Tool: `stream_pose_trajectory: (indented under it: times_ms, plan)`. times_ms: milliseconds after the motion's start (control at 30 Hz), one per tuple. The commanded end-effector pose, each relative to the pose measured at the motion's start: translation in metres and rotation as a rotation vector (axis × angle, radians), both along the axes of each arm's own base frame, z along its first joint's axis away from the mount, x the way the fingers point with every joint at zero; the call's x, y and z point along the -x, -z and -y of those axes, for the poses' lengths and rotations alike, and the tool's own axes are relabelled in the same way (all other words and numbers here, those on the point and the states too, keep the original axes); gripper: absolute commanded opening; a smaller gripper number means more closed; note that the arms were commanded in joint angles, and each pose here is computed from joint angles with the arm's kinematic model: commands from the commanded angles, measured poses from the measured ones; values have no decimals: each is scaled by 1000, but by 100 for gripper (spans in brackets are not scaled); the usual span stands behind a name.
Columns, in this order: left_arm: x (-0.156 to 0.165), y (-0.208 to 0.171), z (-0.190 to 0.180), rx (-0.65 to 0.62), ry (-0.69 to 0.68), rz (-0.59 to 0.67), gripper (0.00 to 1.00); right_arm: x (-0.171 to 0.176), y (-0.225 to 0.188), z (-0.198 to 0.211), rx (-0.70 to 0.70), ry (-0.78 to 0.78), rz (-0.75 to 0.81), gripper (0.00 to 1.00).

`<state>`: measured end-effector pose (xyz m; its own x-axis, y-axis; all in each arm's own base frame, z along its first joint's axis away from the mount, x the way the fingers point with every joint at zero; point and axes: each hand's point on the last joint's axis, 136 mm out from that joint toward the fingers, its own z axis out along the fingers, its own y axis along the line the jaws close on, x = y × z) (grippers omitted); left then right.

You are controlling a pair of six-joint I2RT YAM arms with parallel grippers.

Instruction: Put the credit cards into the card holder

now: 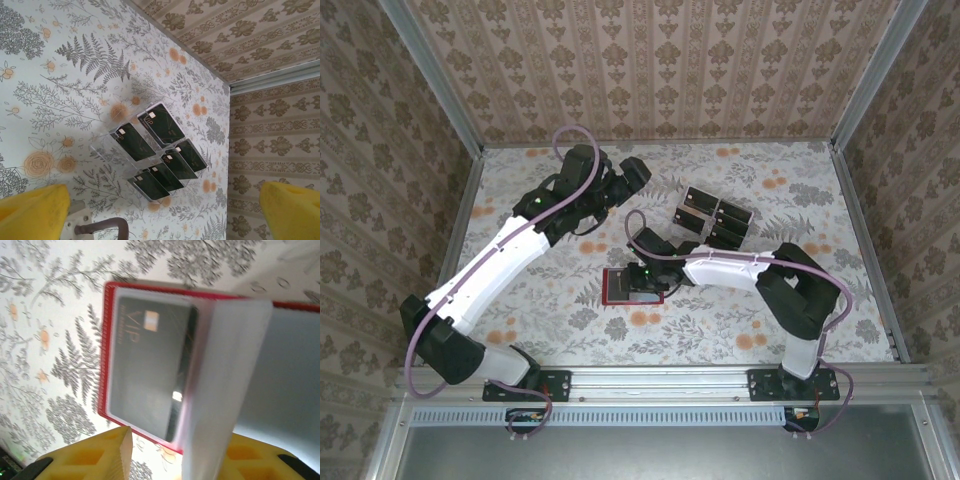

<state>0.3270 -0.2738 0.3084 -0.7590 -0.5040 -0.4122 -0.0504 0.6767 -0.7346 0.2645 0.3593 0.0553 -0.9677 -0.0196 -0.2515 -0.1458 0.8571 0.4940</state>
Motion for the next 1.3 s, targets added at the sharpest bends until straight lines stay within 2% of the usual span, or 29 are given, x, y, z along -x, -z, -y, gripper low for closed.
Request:
stream_pose_trajectory:
  times_ms: [0,467,600,767,967,1267]
  plan:
    - [4,-12,-1,3,6,56,100,-3,1,-16,-27,-41,-9,40]
    - [10,-29,-17,-33,-39,107,100,-6,28,-45,-66,-62,-71,40]
    - [12,-25,-34,-57,-86,127,100,-5,34,-47,-73,-64,-85,41]
    - [9,-4,-67,-82,-150,76,100,-4,22,-49,-100,-72,-59,43]
    - [10,31,-106,-148,-210,12,100,-3,-10,-53,-146,-109,5,51]
    - [11,82,-161,-213,-290,-85,100,-1,-46,-45,-154,-121,74,53]
